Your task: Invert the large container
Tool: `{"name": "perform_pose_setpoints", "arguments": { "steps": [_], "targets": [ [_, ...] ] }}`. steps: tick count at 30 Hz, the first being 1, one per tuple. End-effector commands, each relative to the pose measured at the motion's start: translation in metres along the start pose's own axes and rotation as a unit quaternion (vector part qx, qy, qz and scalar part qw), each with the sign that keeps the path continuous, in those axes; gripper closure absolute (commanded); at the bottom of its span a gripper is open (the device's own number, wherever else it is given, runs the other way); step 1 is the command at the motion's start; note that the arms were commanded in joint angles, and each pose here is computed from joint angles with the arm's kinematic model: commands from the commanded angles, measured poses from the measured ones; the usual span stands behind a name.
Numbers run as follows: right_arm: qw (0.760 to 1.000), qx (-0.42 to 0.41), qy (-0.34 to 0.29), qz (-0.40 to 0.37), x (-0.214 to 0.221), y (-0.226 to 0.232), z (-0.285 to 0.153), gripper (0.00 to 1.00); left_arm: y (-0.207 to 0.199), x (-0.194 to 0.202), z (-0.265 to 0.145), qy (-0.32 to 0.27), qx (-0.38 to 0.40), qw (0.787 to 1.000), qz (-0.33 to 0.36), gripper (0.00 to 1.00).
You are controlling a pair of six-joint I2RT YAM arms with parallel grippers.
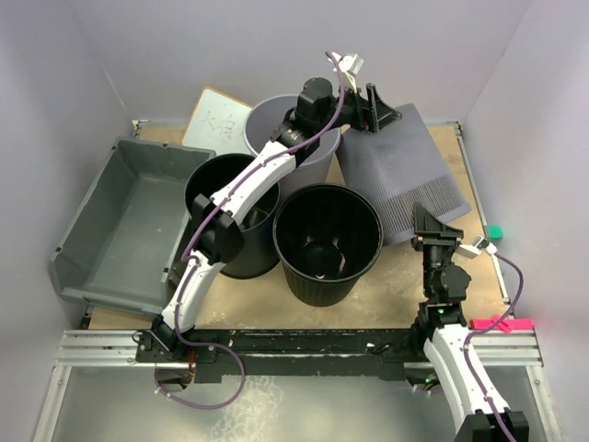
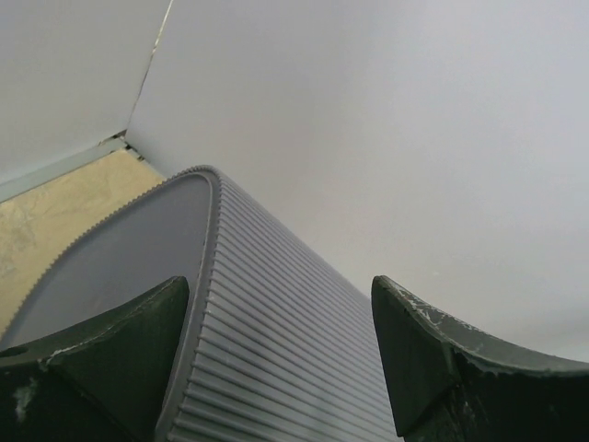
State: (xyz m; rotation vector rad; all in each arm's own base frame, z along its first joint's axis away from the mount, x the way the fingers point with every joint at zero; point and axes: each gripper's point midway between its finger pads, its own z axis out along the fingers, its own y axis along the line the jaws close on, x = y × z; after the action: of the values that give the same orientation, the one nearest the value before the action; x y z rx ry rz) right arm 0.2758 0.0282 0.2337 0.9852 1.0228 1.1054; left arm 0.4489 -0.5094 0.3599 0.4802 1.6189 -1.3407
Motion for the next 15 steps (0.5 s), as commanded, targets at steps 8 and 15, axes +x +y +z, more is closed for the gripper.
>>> {"name": "perform_pose_setpoints", "arguments": {
  "steps": [8,15],
  "targets": [
    [0.987,0.158,0.034,-0.017,0.019,-0.112,-0.029,0.34,-0.108,-0.004,-0.004,0.010,0.148,0.989,-0.019,0.24],
    [0.981,0.191,0.023,-0.018,0.016,-0.128,-0.033,0.22,-0.133,0.011,-0.003,0.025,0.168,0.985,-0.017,0.24]
  ]
}}
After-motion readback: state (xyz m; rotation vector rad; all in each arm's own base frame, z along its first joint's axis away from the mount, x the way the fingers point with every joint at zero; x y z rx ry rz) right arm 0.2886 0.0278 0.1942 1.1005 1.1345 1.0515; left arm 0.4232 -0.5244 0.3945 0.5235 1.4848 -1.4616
